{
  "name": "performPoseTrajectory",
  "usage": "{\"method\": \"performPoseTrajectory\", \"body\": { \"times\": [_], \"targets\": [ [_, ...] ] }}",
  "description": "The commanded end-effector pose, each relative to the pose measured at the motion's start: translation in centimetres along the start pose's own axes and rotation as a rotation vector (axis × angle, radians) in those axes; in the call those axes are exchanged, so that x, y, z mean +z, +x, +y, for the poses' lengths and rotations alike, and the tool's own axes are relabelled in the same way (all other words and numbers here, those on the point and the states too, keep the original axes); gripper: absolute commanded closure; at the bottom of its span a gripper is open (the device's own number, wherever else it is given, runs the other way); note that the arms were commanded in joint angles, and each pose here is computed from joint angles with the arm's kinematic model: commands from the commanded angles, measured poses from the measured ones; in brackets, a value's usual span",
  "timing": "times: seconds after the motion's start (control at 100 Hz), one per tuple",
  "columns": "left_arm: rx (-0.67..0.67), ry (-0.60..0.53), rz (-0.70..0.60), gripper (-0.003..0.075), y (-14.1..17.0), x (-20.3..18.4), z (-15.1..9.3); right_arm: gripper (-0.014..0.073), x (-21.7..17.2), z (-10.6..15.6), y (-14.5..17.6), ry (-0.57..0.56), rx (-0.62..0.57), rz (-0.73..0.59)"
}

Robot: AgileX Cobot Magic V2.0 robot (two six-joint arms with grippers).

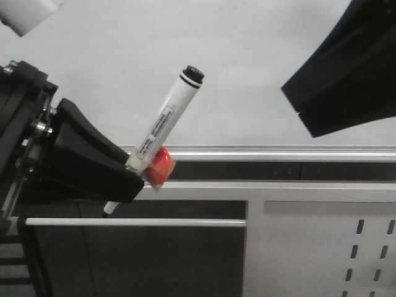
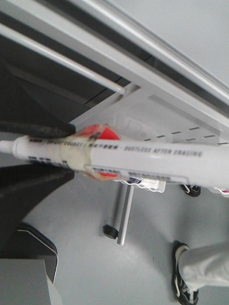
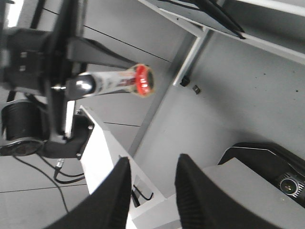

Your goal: Write number 1 on whiteboard

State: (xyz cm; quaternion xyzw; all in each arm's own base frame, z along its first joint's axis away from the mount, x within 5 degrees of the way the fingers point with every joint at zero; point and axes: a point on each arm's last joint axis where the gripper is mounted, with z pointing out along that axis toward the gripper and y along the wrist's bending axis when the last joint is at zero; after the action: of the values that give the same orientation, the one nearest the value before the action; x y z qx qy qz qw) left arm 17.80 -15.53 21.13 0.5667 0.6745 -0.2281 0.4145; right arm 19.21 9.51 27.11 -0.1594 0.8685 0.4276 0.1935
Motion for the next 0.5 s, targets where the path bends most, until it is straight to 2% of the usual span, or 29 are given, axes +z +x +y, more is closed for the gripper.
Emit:
{"method": "performPoseTrajectory", "body": {
  "times": [0.0,0.3,0.49],
  "targets": [
    [0.038,0.002,-0.065,0.0738,-1.8,-0.6,0.3,0.0391,0.0,1.3,-1.2,-0.047,-0.016,-0.053],
    [0.07,0.015,-0.042,0.0738,-2.1,0.1,-0.5,0.0391,-1.1,3.2,-3.6,-0.061,-0.107,-0.112],
    [0.068,0.023,-0.003,0.0738,-1.9,1.1,-0.9,0.0361,-0.7,4.1,-3.6,-0.084,-0.132,-0.092]
  ]
}}
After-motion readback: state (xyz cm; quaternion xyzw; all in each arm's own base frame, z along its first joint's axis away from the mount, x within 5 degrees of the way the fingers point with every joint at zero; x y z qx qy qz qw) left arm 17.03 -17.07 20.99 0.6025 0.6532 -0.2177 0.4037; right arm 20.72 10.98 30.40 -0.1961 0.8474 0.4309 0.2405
